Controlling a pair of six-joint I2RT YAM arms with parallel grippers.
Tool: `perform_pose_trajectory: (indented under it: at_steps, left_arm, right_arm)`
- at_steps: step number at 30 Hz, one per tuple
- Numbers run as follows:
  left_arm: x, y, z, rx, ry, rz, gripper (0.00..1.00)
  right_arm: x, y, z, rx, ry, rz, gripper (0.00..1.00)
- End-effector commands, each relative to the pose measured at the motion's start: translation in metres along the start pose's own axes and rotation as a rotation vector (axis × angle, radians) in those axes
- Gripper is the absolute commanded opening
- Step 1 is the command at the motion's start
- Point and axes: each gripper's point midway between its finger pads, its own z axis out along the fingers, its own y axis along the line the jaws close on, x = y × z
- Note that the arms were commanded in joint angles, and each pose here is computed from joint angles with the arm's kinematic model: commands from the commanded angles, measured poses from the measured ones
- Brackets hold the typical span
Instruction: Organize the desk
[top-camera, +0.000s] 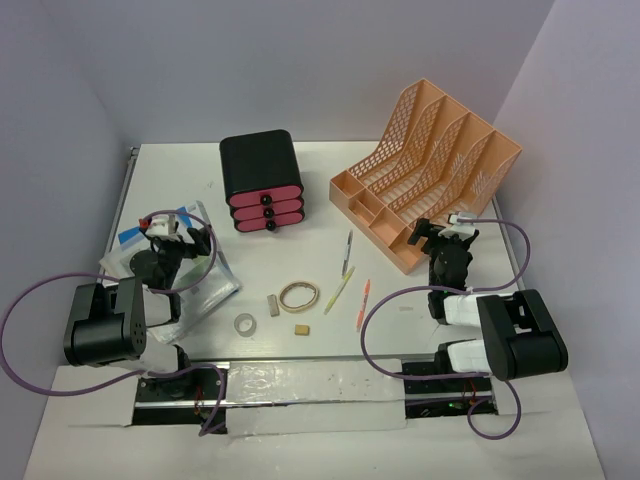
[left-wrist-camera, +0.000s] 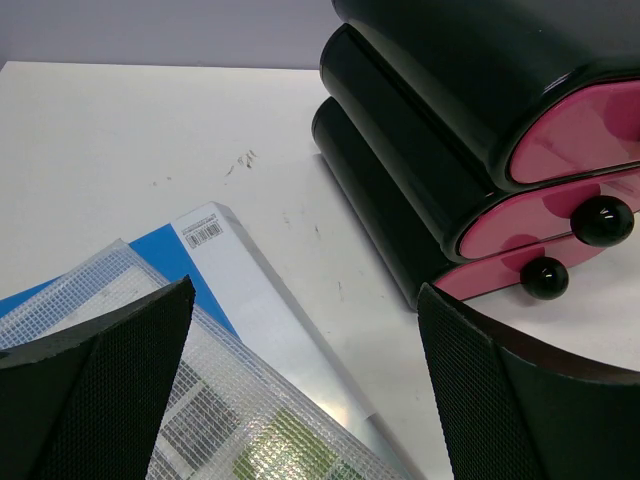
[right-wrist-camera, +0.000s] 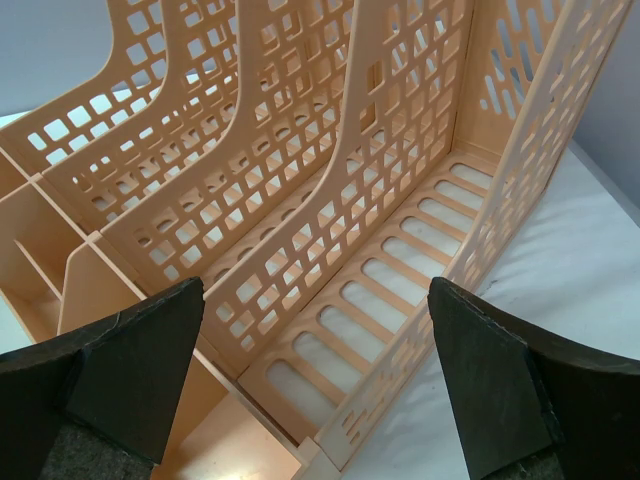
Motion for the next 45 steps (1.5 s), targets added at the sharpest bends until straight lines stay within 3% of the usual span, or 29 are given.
perform_pose_trajectory:
  at_steps: [1, 6, 10, 11, 14, 17, 20, 23, 26, 28, 30, 31, 33, 39, 45]
  left_arm:
    - [-0.009, -0.001, 0.004, 0.006, -0.031, 0.027, 0.99]
    - [-0.009, -0.005, 0.005, 0.029, -0.030, 0.036, 0.99]
    - [-0.029, 0.007, 0.007, -0.041, -0.065, 0.004, 0.93]
    - [-0.016, 0.011, 0.007, -0.049, 0.020, -0.061, 0.93]
    - [-0.060, 0.028, 0.019, -0.056, 0.034, -0.077, 0.91]
    - [-0.089, 0.029, 0.013, -0.053, 0.032, -0.047, 0.91]
    - [-0.121, 0.026, 0.003, -0.069, 0.021, 0.011, 0.91]
    - [-0.154, -0.001, -0.008, 0.051, 0.047, 0.095, 0.88]
    - [-0.170, -0.047, -0.013, 0.290, 0.191, 0.142, 0.83]
    - [-0.149, -0.088, -0.018, 0.398, 0.329, 0.181, 0.82]
    - [-0.138, -0.121, -0.023, 0.458, 0.393, 0.252, 0.82]
    - [-0.128, -0.166, -0.034, 0.572, 0.421, 0.309, 0.83]
    - [-0.112, -0.205, -0.048, 0.671, 0.470, 0.363, 0.85]
    - [-0.042, -0.295, -0.077, 0.873, 0.727, 0.417, 0.83]
    - [0.007, -0.380, -0.107, 0.983, 0.880, 0.356, 0.84]
  right_arm:
    - [-0.022, 0.003, 0.007, 0.001, -0.060, 0.030, 1.00]
    - [-0.021, 0.004, 0.008, -0.004, -0.055, 0.032, 1.00]
    - [-0.031, 0.002, 0.007, 0.008, -0.082, 0.047, 1.00]
    - [-0.029, 0.000, 0.007, 0.025, -0.059, 0.044, 1.00]
    - [-0.048, -0.013, -0.001, 0.117, -0.050, 0.101, 0.96]
    - [-0.091, -0.011, -0.025, 0.095, -0.109, 0.216, 0.91]
    - [-0.102, -0.010, -0.043, 0.091, -0.072, 0.306, 0.84]
    - [-0.098, -0.016, -0.061, 0.141, 0.009, 0.379, 0.75]
    - [-0.098, -0.024, -0.072, 0.224, 0.091, 0.433, 0.68]
    - [-0.083, -0.026, -0.078, 0.279, 0.202, 0.430, 0.67]
    - [-0.066, -0.027, -0.083, 0.315, 0.292, 0.431, 0.67]
    - [-0.059, -0.024, -0.085, 0.331, 0.349, 0.442, 0.68]
    - [-0.040, -0.025, -0.090, 0.372, 0.437, 0.447, 0.68]
    - [0.012, -0.022, -0.116, 0.479, 0.631, 0.552, 0.64]
    - [0.029, -0.024, -0.130, 0.515, 0.583, 0.710, 0.59]
